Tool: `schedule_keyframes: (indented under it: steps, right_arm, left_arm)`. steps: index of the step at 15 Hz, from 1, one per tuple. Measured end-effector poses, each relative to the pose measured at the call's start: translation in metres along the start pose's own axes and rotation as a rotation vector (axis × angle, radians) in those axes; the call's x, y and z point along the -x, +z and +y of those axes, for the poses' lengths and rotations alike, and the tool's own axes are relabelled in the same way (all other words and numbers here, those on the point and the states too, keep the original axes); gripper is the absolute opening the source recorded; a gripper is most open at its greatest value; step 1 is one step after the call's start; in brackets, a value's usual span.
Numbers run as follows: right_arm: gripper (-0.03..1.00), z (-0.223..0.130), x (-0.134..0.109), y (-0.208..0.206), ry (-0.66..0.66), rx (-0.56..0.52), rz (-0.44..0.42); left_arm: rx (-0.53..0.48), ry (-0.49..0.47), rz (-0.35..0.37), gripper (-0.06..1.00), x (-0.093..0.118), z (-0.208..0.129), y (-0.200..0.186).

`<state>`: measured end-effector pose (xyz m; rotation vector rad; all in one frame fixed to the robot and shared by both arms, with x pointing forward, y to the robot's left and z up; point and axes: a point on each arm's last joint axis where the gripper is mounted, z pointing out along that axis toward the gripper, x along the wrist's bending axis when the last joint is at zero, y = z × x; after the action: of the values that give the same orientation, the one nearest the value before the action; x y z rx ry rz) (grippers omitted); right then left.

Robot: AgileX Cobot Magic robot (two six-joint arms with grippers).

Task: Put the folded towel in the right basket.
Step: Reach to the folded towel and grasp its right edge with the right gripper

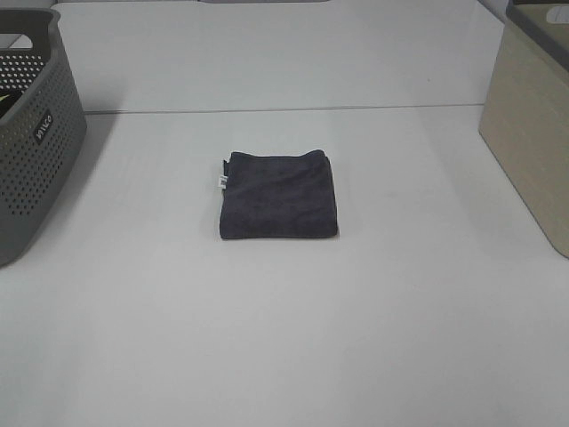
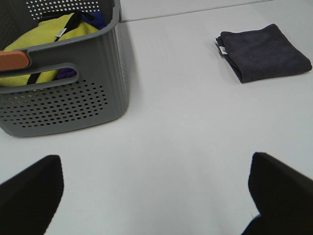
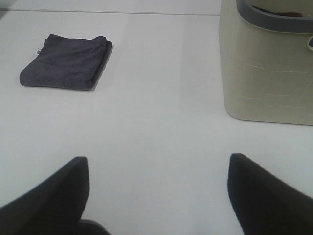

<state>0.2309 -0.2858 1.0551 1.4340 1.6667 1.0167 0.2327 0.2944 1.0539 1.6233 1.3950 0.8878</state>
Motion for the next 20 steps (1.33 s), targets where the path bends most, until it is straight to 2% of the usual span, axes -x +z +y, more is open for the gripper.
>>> schedule_keyframes:
  steps: [7, 11, 15, 16, 20]
  right_arm:
    - [0.74, 0.008, 0.001, 0.001, 0.006, 0.030, -0.006]
    - [0.74, 0.052, 0.010, 0.023, 0.027, 0.075, -0.028]
    - [0.74, 0.119, 0.022, 0.072, 0.073, 0.000, -0.013]
    - [0.74, 0.151, 0.027, 0.107, 0.092, -0.070, 0.020]
    - [0.74, 0.195, 0.030, 0.167, 0.050, -0.192, 0.137]
  left_arm:
    - [0.000, 0.000, 0.000, 0.98, 0.000, 0.000, 0.000]
    - [0.000, 0.000, 0.000, 0.98, 0.000, 0.000, 0.000]
    - [0.000, 0.000, 0.000, 0.98, 0.000, 0.000, 0.000]
    - [0.000, 0.000, 0.000, 0.98, 0.000, 0.000, 0.000]
    - [0.000, 0.000, 0.000, 0.98, 0.000, 0.000, 0.000]
